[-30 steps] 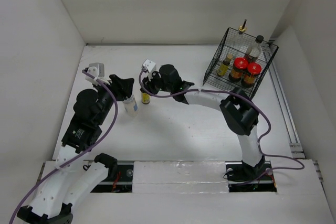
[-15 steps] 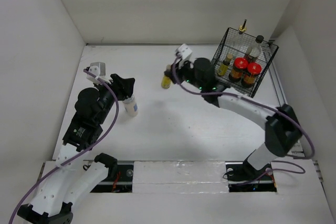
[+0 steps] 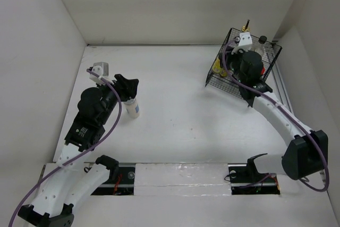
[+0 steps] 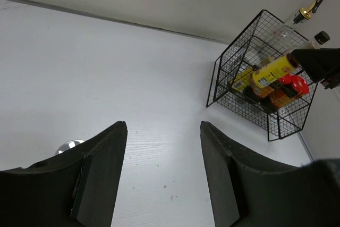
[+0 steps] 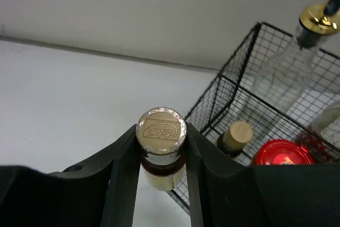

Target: Organize the condiment bottles

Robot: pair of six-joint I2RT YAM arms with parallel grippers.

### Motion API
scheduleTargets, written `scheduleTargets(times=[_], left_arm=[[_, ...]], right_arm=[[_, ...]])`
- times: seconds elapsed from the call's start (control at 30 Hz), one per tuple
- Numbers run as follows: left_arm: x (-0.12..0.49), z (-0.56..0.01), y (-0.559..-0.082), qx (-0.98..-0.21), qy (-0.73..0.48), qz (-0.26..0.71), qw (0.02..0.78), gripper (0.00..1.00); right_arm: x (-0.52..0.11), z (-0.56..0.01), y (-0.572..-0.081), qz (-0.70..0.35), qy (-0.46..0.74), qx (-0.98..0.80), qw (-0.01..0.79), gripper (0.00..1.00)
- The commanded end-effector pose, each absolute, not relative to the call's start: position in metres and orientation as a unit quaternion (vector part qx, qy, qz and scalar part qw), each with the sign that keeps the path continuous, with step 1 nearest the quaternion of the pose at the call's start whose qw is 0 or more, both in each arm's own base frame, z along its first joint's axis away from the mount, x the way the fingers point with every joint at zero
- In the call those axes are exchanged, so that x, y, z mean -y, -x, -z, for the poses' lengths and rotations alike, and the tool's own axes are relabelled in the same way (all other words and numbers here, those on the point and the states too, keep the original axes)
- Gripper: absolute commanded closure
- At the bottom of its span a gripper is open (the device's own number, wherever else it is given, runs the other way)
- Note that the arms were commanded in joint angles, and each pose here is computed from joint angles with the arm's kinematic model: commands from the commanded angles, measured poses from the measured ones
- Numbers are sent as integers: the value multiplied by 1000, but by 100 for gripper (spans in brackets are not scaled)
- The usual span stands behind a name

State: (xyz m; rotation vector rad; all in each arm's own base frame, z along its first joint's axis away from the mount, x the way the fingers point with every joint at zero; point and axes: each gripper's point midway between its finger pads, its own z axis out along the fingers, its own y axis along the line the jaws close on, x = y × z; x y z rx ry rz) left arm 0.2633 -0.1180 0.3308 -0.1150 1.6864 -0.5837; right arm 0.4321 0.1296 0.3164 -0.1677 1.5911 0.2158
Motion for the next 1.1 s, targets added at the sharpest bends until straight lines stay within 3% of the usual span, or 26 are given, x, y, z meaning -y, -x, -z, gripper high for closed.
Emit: scheduleTargets(times=[0.0,0.3,0.47,0.57,0.6,0.73,0.83,1.07], left_arm=[[120,-338,-264,-725,46,262,636,47],[119,-340,-262,-721,46,263,639,47],[119,-340,-262,-721,46,263,639,47],[119,-340,-262,-721,46,263,639,47],[119,-340,-262,-721,46,263,639,47],[119,-340,-262,-721,46,263,639,46],[119,-340,-262,-721,46,263,639,46],[111,-349,-257,-709,56,260,653,44]], right_arm=[[-114,-340,-438,-104,49,-689,716,87],[-101,-253,-471,-78,16,-755,651,89],[-101,-239,-477,-75,11,-763,642,89],[-99,-234,-475,-71,8,-766,639,76],[-98,-234,-476,-67,5,-766,639,61],[-96,-244,-470,-69,4,-759,648,28],[-95,-258,-464,-71,3,-752,655,18],[-127,-300,-437,-117,39,-722,681,17]])
